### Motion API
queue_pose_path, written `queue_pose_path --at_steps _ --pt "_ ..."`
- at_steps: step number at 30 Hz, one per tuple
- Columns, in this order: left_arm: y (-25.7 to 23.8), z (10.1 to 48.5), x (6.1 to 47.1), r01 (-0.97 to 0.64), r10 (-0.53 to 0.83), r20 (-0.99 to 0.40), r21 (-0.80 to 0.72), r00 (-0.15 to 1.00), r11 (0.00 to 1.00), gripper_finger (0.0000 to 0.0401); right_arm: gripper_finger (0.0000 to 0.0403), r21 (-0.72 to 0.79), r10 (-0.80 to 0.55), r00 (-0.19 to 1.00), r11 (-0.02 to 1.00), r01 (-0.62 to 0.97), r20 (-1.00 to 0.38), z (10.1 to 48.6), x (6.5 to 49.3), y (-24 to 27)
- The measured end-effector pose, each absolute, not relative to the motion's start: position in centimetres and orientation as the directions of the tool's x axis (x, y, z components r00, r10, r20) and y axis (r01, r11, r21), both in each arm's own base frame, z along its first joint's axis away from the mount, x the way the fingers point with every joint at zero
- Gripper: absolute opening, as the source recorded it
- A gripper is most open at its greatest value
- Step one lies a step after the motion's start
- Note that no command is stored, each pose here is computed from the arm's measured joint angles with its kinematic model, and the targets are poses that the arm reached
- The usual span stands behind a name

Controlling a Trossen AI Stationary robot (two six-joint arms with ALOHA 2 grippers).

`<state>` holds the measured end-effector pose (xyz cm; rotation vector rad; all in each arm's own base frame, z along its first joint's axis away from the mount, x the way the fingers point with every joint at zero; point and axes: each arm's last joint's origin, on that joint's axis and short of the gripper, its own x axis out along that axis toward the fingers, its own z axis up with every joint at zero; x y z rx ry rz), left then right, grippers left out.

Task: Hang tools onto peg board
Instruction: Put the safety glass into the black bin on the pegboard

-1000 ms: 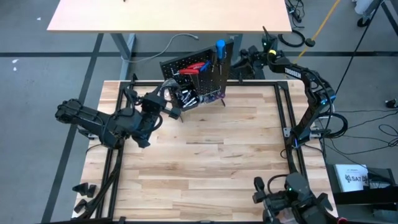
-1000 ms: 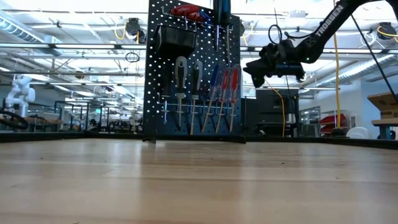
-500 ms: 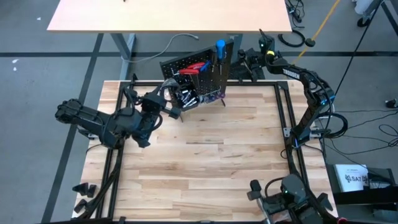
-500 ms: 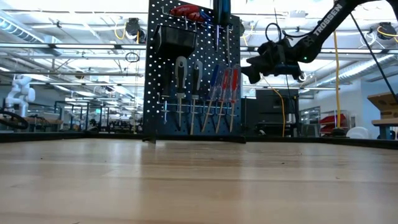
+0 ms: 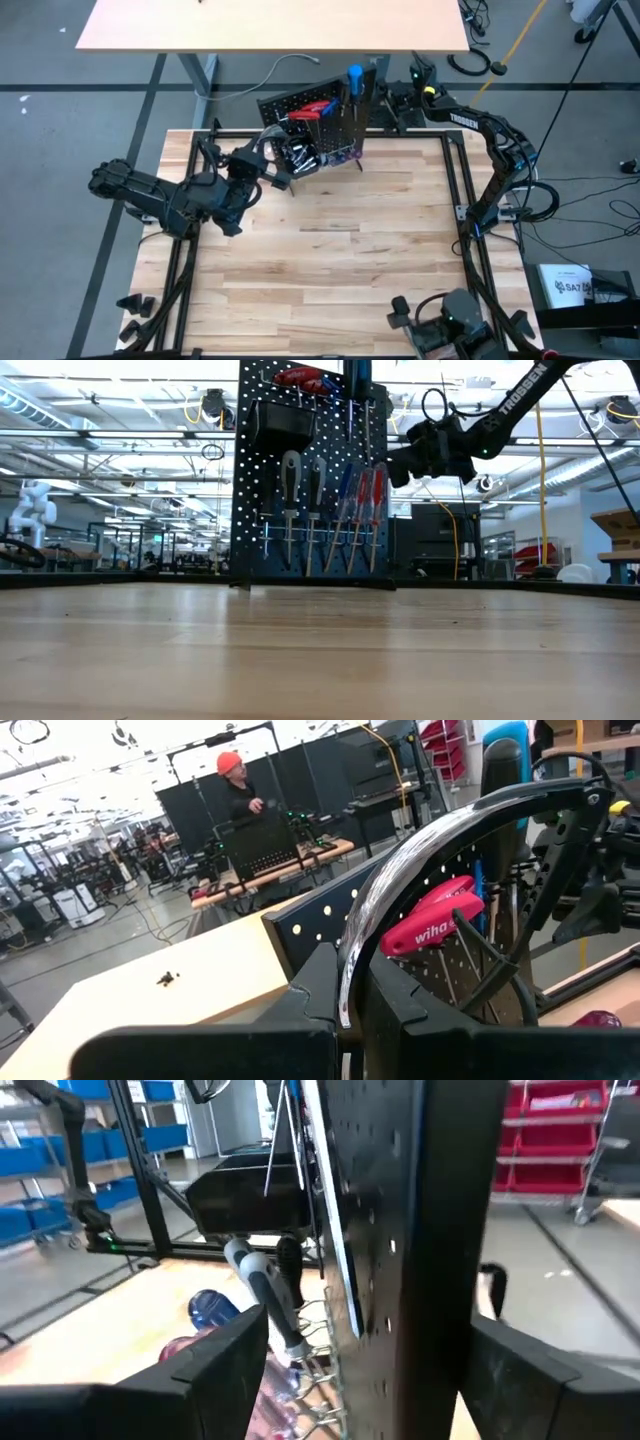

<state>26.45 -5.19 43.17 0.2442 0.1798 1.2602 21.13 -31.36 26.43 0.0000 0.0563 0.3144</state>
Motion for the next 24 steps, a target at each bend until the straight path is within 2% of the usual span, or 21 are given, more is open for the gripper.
queue_pose_path --at_steps 5,15,19,24 --pt "-5.2 43.2 26.5 -0.916 0.955 0.000 0.282 0.297 0.285 0.0016 0.0283 0.136 0.376 0.925 0.921 -0.366 -0.054 25.7 20.9 -31.0" --pt "-6.0 43.1 26.3 -0.906 0.946 0.000 0.290 0.324 0.310 0.0016 0.0283 0.370 0.408 0.908 0.861 -0.348 -0.097 23.7 20.9 -29.5" --pt "-6.2 43.1 26.3 -0.903 0.943 0.000 0.289 0.333 0.319 0.0016 0.0283 0.430 0.426 0.893 0.840 -0.331 -0.145 22.7 20.9 -28.1" --pt "-6.3 43.0 26.3 -0.904 0.942 0.000 0.281 0.336 0.322 0.0016 0.0283 0.453 0.433 0.860 0.845 -0.284 -0.269 22.4 20.6 -25.9"
